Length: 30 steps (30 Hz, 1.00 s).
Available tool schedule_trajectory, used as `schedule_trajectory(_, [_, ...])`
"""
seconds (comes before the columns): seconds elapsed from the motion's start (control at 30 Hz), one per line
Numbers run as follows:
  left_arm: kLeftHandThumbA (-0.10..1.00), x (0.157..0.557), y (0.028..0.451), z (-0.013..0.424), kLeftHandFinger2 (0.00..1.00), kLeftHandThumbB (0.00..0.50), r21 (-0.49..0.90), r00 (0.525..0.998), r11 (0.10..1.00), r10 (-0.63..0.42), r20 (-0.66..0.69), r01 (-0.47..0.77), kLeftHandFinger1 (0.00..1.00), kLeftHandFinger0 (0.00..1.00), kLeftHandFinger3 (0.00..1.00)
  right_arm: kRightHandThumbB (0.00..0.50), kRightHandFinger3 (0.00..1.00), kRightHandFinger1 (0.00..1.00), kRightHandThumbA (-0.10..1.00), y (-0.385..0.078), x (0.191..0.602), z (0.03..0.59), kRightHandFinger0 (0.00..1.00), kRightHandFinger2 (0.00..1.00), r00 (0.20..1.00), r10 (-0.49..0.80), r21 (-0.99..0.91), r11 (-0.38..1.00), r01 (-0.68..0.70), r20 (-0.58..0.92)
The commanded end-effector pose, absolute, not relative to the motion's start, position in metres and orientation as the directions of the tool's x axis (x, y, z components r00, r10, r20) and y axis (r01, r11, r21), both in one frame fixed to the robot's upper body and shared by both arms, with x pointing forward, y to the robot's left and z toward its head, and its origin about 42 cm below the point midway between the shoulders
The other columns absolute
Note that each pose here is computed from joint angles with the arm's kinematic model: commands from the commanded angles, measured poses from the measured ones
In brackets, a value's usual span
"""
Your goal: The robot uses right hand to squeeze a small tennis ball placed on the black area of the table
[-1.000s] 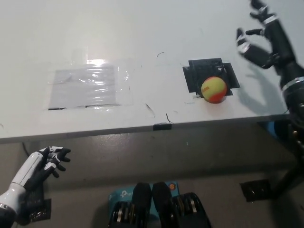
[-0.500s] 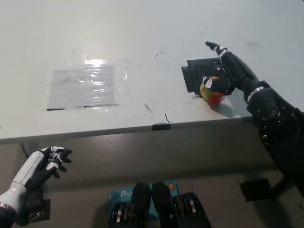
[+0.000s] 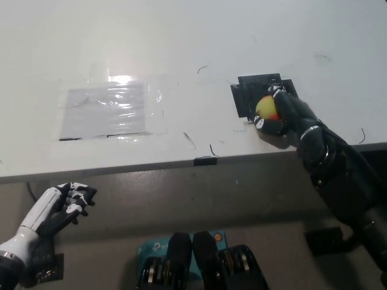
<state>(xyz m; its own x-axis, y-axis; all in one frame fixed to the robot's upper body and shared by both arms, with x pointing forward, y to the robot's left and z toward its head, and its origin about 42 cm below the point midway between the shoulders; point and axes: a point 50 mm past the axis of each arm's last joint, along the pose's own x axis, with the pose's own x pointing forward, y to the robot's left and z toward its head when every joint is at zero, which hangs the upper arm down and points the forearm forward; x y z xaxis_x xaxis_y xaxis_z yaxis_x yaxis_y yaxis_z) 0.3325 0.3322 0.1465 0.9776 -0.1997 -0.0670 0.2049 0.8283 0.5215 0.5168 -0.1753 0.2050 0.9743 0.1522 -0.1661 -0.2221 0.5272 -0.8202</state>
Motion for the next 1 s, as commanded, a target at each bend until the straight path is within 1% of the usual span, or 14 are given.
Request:
schedule_trajectory(0.0, [0.78, 0.342, 0.330, 0.169, 0.57, 0.000, 0.540, 0.975, 0.819, -0.224, -0.010, 0.194, 0.50, 0.44, 0.67, 0.450, 1.00, 1.00, 0.42, -0.167, 0.529, 0.220, 1.00, 1.00, 0.978, 0.186, -0.850, 0.495, -0.180, -0.098])
schedule_trajectory(0.2, [0.82, 0.347, 0.331, 0.168, 0.56, 0.003, 0.542, 0.972, 0.817, -0.235, 0.004, 0.195, 0.49, 0.43, 0.68, 0.357, 1.00, 1.00, 0.24, -0.151, 0.524, 0.204, 1.00, 1.00, 0.946, 0.271, -0.824, 0.484, -0.295, -0.179])
schedule_trajectory(0.27, [0.84, 0.347, 0.331, 0.167, 0.57, 0.004, 0.544, 0.973, 0.817, -0.232, 0.003, 0.193, 0.49, 0.44, 0.69, 0.223, 1.00, 0.95, 0.19, -0.152, 0.524, 0.201, 0.71, 1.00, 0.923, 0.303, -0.858, 0.379, -0.346, -0.238])
schedule_trajectory(0.33, [0.85, 0.349, 0.332, 0.168, 0.56, 0.014, 0.543, 0.974, 0.819, -0.227, 0.007, 0.187, 0.48, 0.44, 0.68, 0.166, 1.00, 0.55, 0.09, -0.154, 0.525, 0.200, 0.35, 0.99, 0.909, 0.320, -0.861, 0.345, -0.375, -0.268])
schedule_trajectory(0.37, [0.84, 0.350, 0.333, 0.168, 0.56, 0.008, 0.541, 0.974, 0.821, -0.227, 0.012, 0.185, 0.48, 0.43, 0.67, 0.016, 1.00, 0.25, -0.08, -0.156, 0.522, 0.194, 0.07, 0.69, 0.898, 0.325, -0.903, 0.211, -0.375, -0.297])
schedule_trajectory(0.43, [0.84, 0.350, 0.335, 0.168, 0.56, 0.009, 0.538, 0.975, 0.824, -0.223, 0.017, 0.179, 0.48, 0.42, 0.67, 0.000, 1.00, 0.15, -0.10, -0.156, 0.519, 0.186, 0.00, 0.43, 0.894, 0.332, -0.940, 0.057, -0.336, -0.300])
schedule_trajectory(0.47, [0.83, 0.351, 0.335, 0.168, 0.55, 0.014, 0.527, 0.974, 0.830, -0.227, 0.026, 0.180, 0.48, 0.42, 0.66, 0.000, 0.63, 0.07, -0.10, -0.157, 0.517, 0.182, 0.00, 0.31, 0.901, 0.335, -0.951, 0.041, -0.306, -0.276])
schedule_trajectory(0.5, [0.83, 0.351, 0.335, 0.168, 0.55, 0.013, 0.527, 0.974, 0.831, -0.227, 0.026, 0.179, 0.47, 0.42, 0.66, 0.000, 0.53, 0.12, -0.10, -0.157, 0.517, 0.182, 0.01, 0.35, 0.901, 0.336, -0.951, 0.038, -0.305, -0.276])
schedule_trajectory(0.53, [0.86, 0.352, 0.336, 0.167, 0.55, 0.030, 0.531, 0.974, 0.829, -0.227, 0.025, 0.179, 0.47, 0.41, 0.65, 0.000, 0.20, 0.05, -0.10, -0.160, 0.515, 0.179, 0.00, 0.22, 0.914, 0.351, -0.973, 0.039, -0.228, -0.201])
schedule_trajectory(0.57, [0.87, 0.353, 0.336, 0.167, 0.55, 0.042, 0.533, 0.974, 0.827, -0.227, 0.024, 0.180, 0.47, 0.40, 0.65, 0.000, 0.12, 0.07, -0.10, -0.164, 0.513, 0.176, 0.00, 0.34, 0.921, 0.365, -0.984, 0.054, -0.171, -0.140])
schedule_trajectory(0.63, [0.88, 0.353, 0.335, 0.167, 0.55, 0.036, 0.534, 0.975, 0.826, -0.222, 0.020, 0.177, 0.47, 0.40, 0.64, 0.000, 0.22, 0.28, -0.10, -0.170, 0.511, 0.174, 0.00, 0.62, 0.922, 0.382, -0.992, 0.080, -0.102, -0.064])
schedule_trajectory(0.83, [0.88, 0.353, 0.336, 0.165, 0.53, 0.050, 0.532, 0.976, 0.827, -0.217, 0.011, 0.179, 0.45, 0.40, 0.63, 0.031, 0.15, 0.29, -0.10, -0.185, 0.506, 0.172, 0.00, 0.55, 0.903, 0.382, -0.947, 0.313, 0.074, 0.197])
schedule_trajectory(0.9, [0.89, 0.348, 0.338, 0.160, 0.52, 0.063, 0.537, 0.977, 0.825, -0.212, 0.005, 0.176, 0.45, 0.39, 0.62, 0.045, 0.38, 0.33, -0.10, -0.188, 0.503, 0.170, 0.00, 0.66, 0.909, 0.353, -0.919, 0.388, 0.074, 0.223])
schedule_trajectory(0.97, [0.90, 0.348, 0.338, 0.160, 0.51, 0.056, 0.538, 0.977, 0.824, -0.213, 0.004, 0.178, 0.44, 0.38, 0.61, 0.071, 0.42, 0.29, -0.10, -0.190, 0.502, 0.172, 0.00, 0.61, 0.908, 0.329, -0.893, 0.441, 0.095, 0.259])
